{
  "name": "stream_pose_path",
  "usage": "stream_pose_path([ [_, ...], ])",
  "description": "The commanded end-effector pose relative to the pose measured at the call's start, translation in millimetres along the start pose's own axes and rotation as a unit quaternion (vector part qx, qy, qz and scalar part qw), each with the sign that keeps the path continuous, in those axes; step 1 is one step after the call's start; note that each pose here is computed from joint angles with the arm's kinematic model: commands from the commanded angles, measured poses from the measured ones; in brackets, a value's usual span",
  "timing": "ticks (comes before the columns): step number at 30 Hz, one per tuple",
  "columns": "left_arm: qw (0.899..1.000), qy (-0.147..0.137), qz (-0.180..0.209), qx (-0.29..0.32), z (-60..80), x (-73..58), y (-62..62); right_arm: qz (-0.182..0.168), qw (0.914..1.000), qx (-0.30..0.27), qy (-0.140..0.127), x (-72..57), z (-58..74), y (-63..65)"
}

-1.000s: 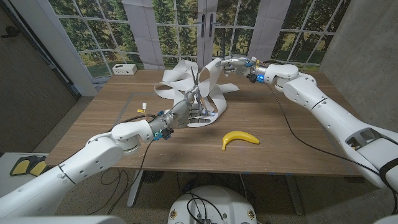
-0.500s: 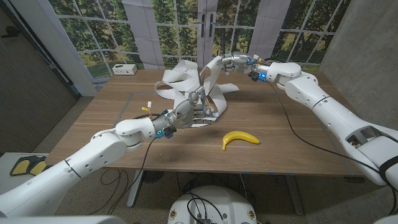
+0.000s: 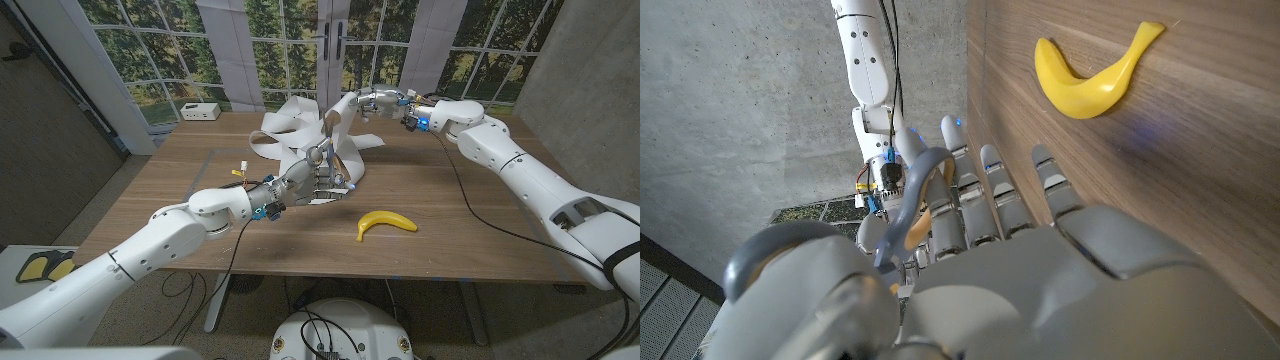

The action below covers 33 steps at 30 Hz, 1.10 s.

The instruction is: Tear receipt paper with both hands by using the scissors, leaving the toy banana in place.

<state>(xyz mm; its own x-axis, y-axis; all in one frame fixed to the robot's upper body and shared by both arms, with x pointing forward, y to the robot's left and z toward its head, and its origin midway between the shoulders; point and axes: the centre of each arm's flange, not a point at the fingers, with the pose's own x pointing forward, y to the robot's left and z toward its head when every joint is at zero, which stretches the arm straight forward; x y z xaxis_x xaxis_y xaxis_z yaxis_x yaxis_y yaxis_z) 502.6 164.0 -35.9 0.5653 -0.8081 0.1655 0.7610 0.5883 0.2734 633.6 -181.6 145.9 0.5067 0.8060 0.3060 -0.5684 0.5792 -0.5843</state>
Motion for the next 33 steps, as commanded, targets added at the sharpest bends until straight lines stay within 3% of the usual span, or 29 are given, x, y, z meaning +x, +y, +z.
stream_pose_path([
  [1,1.000,0.004,0.000,-0.003,-1.2,1.8,3.6,0.021,0.9998,-0.007,-0.003,1.3,-4.8,0.9],
  [13,1.000,0.009,0.002,-0.001,-1.3,5.9,7.1,0.020,0.9989,-0.042,0.013,-3.7,-3.8,-4.1],
  [33,1.000,0.014,-0.016,-0.005,-3.5,10.2,5.5,0.044,0.9969,-0.064,-0.014,-7.1,-0.2,-3.9],
])
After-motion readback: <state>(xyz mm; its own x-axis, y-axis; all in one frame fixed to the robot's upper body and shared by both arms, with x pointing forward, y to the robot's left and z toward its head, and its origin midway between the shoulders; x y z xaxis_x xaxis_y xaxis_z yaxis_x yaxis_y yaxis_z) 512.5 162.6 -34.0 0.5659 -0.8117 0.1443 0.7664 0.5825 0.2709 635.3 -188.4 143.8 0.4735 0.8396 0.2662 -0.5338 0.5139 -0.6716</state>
